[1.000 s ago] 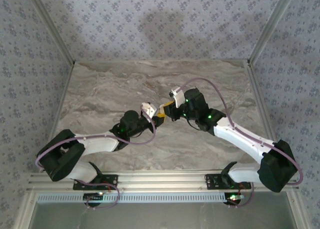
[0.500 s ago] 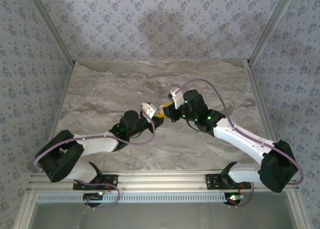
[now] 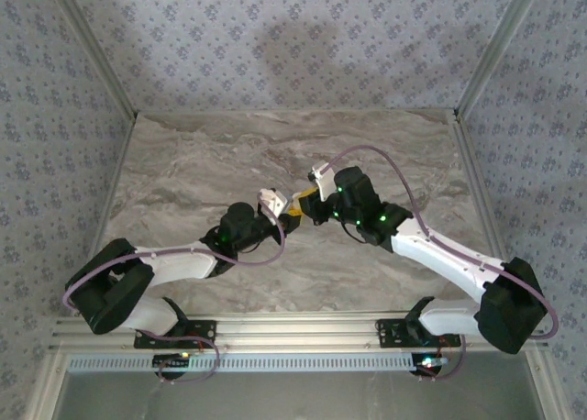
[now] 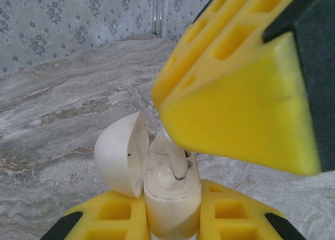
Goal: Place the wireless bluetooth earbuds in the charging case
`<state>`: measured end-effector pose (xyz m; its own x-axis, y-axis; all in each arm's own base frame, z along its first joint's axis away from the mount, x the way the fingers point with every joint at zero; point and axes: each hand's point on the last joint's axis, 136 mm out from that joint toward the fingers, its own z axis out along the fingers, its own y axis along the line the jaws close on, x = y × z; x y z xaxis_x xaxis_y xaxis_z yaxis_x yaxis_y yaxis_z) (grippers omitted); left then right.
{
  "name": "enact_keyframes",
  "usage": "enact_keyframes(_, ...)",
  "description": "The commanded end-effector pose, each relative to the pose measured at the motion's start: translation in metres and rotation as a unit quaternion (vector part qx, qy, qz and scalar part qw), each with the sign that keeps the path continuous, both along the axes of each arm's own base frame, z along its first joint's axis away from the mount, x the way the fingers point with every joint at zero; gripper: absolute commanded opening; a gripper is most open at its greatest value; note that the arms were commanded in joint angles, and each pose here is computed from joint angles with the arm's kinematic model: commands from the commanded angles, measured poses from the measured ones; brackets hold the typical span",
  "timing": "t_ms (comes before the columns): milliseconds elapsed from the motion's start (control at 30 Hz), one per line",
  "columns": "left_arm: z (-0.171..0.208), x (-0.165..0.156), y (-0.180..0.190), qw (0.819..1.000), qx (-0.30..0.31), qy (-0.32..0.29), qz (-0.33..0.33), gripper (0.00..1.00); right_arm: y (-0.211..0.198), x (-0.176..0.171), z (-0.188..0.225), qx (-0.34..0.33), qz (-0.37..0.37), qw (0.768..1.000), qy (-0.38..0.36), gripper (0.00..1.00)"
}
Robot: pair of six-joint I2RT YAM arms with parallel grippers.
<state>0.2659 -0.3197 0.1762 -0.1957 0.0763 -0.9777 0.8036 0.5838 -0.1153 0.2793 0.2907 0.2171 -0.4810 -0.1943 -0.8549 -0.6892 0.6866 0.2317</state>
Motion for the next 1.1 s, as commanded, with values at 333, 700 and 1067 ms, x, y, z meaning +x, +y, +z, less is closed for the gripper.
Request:
enact_keyframes(333,0.035,0.002,0.003,0.998,-0.041,-0.038,0.009,0.1,-0.005,-0.014,-0.023,-0.009,-0.049,0.997,0.053,0.16)
enact_keyframes(700,0.036,0.002,0.005,0.998,-0.042,-0.04,0.01,0.1,0.0,-0.018,-0.028,-0.01,-0.05,0.997,0.058,0.16)
enact_keyframes(1067,0.038,-0.001,0.008,0.998,-0.042,-0.043,0.011,0.1,0.005,-0.021,-0.028,0.005,-0.042,0.997,0.062,0.2)
